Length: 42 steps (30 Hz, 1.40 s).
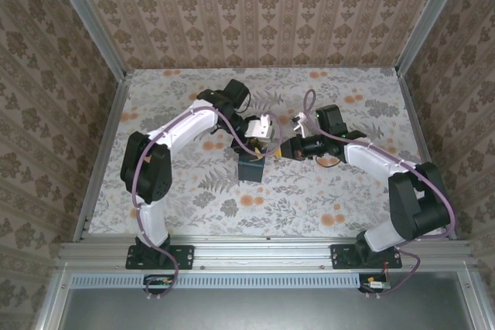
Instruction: Unlock the padlock with the key
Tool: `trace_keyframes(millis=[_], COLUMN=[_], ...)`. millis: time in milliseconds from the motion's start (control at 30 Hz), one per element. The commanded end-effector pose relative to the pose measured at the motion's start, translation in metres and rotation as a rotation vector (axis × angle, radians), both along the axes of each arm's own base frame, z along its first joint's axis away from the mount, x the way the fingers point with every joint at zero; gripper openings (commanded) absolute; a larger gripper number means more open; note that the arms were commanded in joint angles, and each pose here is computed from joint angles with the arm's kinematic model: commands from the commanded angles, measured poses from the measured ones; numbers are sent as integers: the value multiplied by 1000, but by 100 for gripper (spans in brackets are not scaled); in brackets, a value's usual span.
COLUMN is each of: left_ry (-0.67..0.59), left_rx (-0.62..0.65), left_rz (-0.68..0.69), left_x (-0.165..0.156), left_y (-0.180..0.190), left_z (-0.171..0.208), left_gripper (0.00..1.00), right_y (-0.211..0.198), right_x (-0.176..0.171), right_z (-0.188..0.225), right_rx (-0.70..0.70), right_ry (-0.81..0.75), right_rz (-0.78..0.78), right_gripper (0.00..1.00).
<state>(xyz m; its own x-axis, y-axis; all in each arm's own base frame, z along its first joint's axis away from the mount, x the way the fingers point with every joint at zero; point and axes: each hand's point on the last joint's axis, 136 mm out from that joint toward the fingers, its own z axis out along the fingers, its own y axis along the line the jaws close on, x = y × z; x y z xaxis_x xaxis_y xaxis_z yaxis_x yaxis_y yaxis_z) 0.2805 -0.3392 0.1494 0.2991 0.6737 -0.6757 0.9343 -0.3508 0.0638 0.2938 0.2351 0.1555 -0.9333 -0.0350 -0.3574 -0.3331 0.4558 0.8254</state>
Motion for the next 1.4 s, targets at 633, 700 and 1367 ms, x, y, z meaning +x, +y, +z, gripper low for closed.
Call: trace_keyframes(millis=[633, 700, 1367], left_ry=[-10, -13, 10], left_rx=[38, 8, 48], left_rz=[63, 66, 32], left_x=[11, 12, 13], left_y=[13, 10, 11], left_z=[-2, 5, -4], left_gripper=[70, 71, 60], right_y=[0, 0, 3], right_x=[10, 10, 10], right_z=[12, 11, 13], right_rx=[23, 24, 34], right_ry=[-57, -55, -60], right_rz=[42, 40, 48], right_gripper=[0, 0, 0])
